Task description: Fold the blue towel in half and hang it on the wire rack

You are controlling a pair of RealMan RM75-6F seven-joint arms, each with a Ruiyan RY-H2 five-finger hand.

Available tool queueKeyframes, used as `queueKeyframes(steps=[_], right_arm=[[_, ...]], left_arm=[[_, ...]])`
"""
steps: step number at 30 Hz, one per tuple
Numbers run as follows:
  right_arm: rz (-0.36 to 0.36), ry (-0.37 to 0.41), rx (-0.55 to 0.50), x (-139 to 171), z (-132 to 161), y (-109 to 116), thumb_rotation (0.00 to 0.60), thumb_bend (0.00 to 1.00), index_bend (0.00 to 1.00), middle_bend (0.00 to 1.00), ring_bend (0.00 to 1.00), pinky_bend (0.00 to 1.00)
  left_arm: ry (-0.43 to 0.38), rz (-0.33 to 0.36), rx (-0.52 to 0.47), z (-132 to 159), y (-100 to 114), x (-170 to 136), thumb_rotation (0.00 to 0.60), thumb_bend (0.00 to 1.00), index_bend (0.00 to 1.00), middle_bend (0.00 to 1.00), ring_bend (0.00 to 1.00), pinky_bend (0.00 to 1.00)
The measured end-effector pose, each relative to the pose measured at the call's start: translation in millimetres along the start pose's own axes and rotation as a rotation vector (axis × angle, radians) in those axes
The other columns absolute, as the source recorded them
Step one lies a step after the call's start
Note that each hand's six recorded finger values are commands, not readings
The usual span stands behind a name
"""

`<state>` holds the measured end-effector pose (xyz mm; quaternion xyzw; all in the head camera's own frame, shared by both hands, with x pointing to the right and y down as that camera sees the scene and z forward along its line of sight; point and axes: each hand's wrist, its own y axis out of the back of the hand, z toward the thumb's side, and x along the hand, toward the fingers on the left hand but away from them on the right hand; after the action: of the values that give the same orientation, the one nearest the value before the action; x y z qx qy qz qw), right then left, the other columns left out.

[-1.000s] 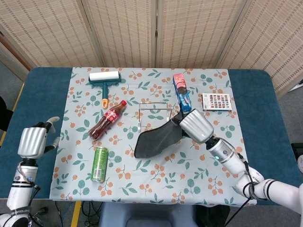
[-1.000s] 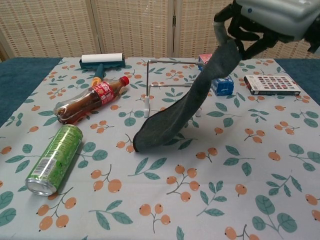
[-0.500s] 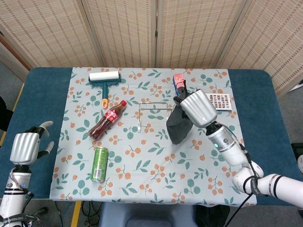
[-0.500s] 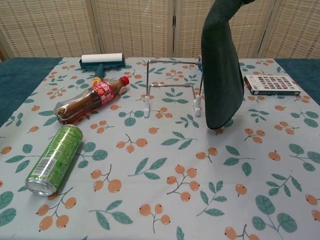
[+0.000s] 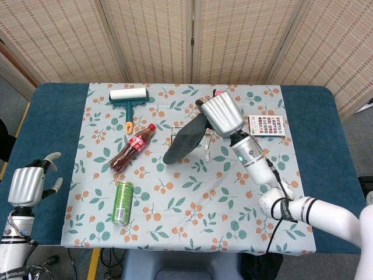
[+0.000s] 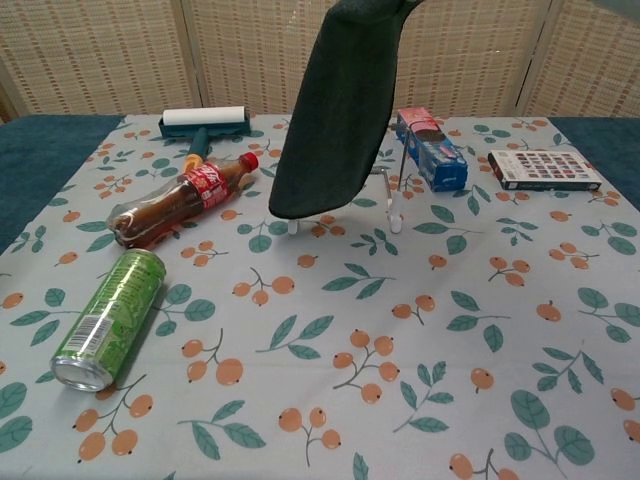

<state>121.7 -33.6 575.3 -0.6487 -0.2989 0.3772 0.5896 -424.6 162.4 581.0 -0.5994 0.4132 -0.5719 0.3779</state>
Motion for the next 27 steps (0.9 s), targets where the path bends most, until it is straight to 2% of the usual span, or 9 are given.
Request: queueKeyframes(steps=[11,27], right_arm=[[0.062,-0.038,0.056,-43.6,5.5,-22.6,0.600,0.43,0.81,0.92,0.88,1.00],[0.141,-0.062,0.090,-79.9,12.0,-58.9,0.600,0.43,0.80,0.91,0.88,1.00]], left_arm=[[0.012,-0.018,0.001,-4.8,-2.3,-3.6,0.600,0.29,0.22,0.48,0.40,0.57],[0.025,-0.017,0.004,-8.1,1.7,-5.5,0.600,0.29,0.22,0.47,0.39,0.57]])
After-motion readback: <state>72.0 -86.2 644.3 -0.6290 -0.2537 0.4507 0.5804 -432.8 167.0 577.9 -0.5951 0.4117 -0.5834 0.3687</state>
